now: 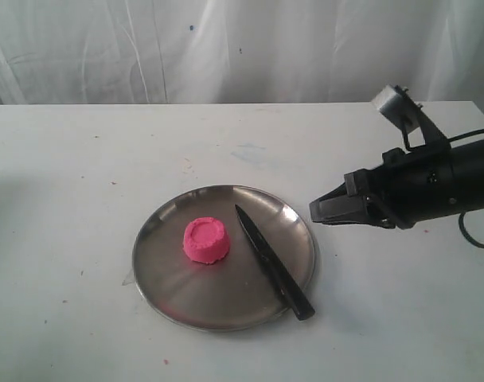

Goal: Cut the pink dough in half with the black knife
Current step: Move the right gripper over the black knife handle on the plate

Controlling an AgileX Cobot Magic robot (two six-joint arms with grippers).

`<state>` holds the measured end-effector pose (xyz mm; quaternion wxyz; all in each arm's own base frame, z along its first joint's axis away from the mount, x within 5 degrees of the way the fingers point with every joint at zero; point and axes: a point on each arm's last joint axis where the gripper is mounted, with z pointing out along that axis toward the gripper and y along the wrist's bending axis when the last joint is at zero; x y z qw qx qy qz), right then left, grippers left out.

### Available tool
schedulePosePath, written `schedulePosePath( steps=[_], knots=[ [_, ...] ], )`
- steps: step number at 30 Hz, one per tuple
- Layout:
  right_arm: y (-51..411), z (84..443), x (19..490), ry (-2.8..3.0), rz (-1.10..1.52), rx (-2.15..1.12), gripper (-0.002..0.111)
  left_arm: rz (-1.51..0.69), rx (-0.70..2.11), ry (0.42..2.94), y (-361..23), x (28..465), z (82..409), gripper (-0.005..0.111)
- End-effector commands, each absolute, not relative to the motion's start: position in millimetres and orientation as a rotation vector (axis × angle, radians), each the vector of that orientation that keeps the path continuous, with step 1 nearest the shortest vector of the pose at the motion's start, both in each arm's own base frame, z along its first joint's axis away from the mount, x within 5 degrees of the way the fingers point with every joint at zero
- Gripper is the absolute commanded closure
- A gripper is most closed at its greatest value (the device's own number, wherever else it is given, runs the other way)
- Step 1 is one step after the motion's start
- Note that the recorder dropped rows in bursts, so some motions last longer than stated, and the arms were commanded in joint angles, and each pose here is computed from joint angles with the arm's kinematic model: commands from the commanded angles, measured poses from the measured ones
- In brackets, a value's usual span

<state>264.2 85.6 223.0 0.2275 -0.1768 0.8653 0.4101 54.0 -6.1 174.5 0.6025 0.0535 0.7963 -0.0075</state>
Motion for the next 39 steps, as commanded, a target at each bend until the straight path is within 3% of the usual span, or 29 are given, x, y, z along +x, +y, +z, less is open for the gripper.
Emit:
schedulePosePath(
  steps=[1, 11, 39],
  knots=[
    [86, 212, 268, 2.378, 1.163, -0.494, 0.089, -0.021, 0.119, 1.843, -6, 54, 174, 0.107],
    [99, 195, 273, 2.414, 1.157, -0.579, 0.065, -0.021, 0.119, 1.843, -6, 54, 174, 0.107],
    [128, 134, 310, 2.619, 1.032, -0.796, 0.064, -0.021, 0.119, 1.843, -6, 54, 174, 0.107]
  ],
)
